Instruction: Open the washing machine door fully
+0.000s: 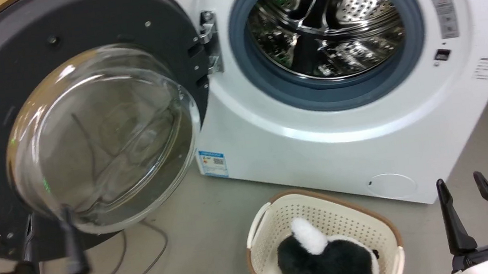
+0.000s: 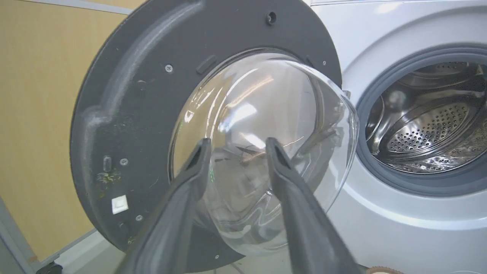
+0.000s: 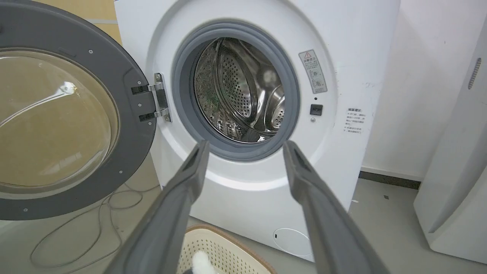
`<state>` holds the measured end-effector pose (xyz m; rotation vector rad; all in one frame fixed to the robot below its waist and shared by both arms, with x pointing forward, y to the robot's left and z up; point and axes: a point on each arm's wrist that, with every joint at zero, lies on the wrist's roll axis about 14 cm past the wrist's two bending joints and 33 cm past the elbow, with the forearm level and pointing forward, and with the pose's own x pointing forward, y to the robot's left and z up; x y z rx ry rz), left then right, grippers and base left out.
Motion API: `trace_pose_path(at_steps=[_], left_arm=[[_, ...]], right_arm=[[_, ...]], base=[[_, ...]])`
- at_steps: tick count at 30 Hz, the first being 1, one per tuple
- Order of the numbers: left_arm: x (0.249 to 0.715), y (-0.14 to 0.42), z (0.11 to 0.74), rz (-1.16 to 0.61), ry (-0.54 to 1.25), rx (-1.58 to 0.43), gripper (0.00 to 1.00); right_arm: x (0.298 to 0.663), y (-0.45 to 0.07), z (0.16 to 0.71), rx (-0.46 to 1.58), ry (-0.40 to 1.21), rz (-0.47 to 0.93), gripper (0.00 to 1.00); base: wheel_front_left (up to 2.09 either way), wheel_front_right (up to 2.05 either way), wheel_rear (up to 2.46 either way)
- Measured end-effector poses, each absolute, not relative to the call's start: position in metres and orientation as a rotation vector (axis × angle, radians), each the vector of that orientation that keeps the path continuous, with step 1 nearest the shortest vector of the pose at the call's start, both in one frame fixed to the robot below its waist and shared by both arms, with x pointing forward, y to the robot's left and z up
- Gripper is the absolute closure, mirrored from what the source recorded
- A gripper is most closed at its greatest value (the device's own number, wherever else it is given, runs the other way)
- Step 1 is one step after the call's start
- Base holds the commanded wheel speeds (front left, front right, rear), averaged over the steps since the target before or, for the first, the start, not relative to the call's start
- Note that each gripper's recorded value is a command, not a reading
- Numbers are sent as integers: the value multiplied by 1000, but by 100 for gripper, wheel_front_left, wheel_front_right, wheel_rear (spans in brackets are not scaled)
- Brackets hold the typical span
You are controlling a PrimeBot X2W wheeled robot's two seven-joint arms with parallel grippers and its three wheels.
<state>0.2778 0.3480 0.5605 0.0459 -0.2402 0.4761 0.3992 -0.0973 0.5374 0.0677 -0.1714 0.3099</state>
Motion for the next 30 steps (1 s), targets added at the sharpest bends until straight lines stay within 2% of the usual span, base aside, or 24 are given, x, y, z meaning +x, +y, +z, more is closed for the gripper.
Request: trace_pose_path(at_steps=[11, 22, 28, 29, 30], left_arm=[[302, 289, 558, 302, -249, -4, 0], [330, 226, 535, 114, -179, -38, 0], [337, 207, 527, 66, -149, -32, 0], [338, 206, 526, 64, -146, -32, 100], [339, 204, 525, 62, -144, -31, 100]], right_arm=[[381, -131, 551, 62, -215, 220, 0], [354, -170, 552, 52, -224, 105, 0], [340, -186, 544, 44, -202, 56, 0], [339, -187, 543, 43, -199, 52, 100], [339, -188, 543, 43, -198, 49, 100]], base=[[0, 0, 0], [0, 0, 0], [0, 0, 0], [0, 0, 0], [0, 0, 0]])
